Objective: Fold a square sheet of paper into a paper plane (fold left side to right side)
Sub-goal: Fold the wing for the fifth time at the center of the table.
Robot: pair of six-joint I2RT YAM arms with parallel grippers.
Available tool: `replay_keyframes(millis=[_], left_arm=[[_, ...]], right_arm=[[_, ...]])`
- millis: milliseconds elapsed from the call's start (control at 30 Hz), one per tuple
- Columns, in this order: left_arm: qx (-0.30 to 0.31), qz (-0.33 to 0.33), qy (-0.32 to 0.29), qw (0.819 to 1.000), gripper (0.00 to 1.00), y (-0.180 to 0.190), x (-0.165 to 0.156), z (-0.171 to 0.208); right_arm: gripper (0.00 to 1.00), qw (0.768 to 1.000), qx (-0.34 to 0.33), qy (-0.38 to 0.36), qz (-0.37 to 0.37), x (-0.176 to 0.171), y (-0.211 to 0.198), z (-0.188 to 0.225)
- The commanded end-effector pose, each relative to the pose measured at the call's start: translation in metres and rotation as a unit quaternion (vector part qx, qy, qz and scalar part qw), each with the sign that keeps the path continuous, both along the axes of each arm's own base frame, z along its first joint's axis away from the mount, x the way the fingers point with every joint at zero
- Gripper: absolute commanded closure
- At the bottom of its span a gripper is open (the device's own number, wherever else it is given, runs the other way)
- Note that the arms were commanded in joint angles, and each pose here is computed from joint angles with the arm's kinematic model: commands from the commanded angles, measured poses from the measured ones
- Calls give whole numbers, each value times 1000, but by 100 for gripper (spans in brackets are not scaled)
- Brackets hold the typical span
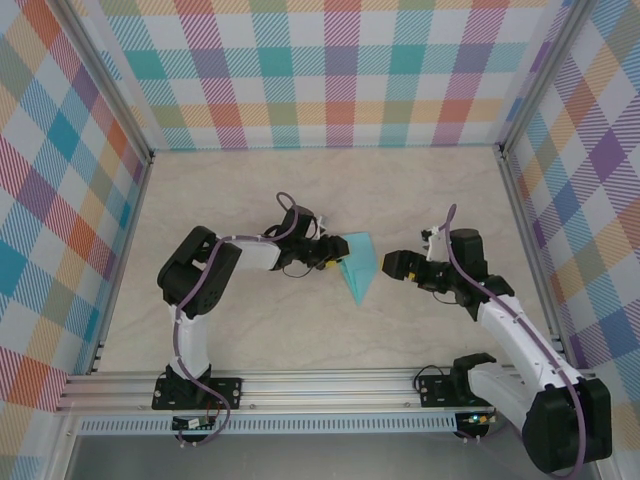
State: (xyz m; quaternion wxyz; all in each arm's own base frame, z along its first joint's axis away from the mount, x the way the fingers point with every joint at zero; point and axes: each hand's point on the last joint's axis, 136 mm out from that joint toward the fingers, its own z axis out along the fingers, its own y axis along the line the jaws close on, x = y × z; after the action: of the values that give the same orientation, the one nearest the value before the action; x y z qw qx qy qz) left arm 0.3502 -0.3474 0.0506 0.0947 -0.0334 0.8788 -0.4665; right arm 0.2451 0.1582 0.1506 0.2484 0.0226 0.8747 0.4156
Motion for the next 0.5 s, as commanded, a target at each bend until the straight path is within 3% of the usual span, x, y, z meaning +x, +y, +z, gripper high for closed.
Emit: replay_keyframes(millis=[0,233,467], left_arm=[[-32,-21,-41,998,64,-17,8,29],[-26,-38,-46,998,88,-7,2,22],[-66,-53,-73,994,96,24,-4,30]], right_arm=[[0,1000,25,-4,18,-2,3,1],[5,997,66,12,34,12,1,-10],[15,989,106,35,98,39,17,-25]])
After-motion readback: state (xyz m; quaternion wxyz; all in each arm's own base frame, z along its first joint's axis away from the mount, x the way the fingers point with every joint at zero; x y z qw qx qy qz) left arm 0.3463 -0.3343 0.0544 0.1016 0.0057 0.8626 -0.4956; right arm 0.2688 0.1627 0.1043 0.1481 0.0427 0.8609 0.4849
